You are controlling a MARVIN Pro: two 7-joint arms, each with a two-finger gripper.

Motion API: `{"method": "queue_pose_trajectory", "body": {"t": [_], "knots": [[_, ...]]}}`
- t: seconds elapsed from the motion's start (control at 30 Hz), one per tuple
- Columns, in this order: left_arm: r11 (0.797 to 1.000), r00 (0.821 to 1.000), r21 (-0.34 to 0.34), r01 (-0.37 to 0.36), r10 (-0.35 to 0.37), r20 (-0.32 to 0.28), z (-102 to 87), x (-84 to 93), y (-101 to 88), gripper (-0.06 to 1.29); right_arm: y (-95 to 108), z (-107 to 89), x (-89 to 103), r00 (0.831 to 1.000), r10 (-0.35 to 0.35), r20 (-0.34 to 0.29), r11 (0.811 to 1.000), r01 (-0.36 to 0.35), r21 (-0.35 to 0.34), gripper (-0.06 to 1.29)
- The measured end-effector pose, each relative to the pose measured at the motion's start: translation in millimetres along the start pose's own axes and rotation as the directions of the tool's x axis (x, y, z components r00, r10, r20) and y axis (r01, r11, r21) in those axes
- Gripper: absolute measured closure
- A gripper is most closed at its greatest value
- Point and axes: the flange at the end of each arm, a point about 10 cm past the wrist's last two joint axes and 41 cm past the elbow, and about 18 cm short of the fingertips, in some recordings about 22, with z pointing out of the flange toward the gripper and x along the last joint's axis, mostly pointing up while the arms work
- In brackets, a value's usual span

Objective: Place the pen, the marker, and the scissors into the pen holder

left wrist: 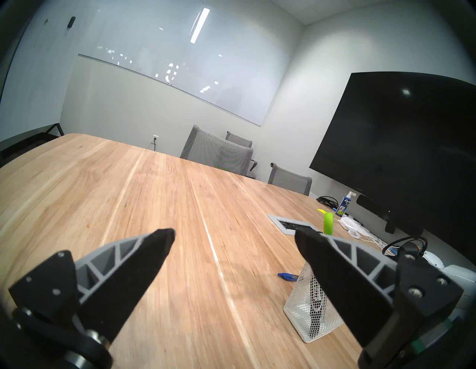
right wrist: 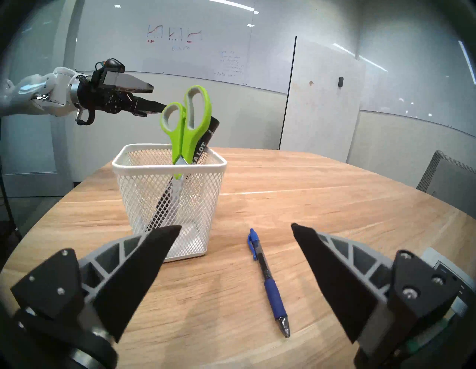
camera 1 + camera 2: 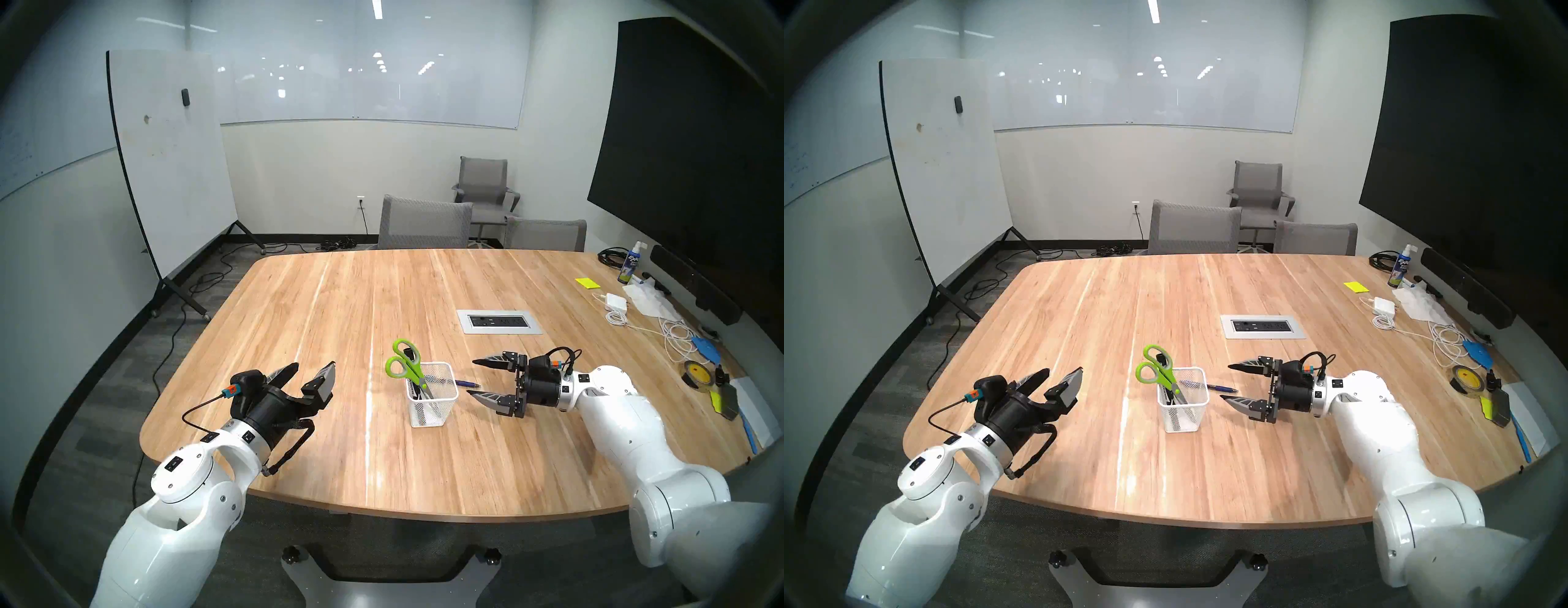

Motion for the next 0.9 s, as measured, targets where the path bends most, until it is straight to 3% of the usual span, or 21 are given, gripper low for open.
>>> {"method": "queue_pose_trajectory", "body": {"t": [0.9], "knots": [[1.0, 1.0, 0.0, 0.0, 0.0, 0.0, 0.0, 0.0, 0.0, -0.04, 14.6, 6.5, 6.4, 0.989, -0.096, 0.116, 0.995, 0.091, 0.052, 0.01]]}}
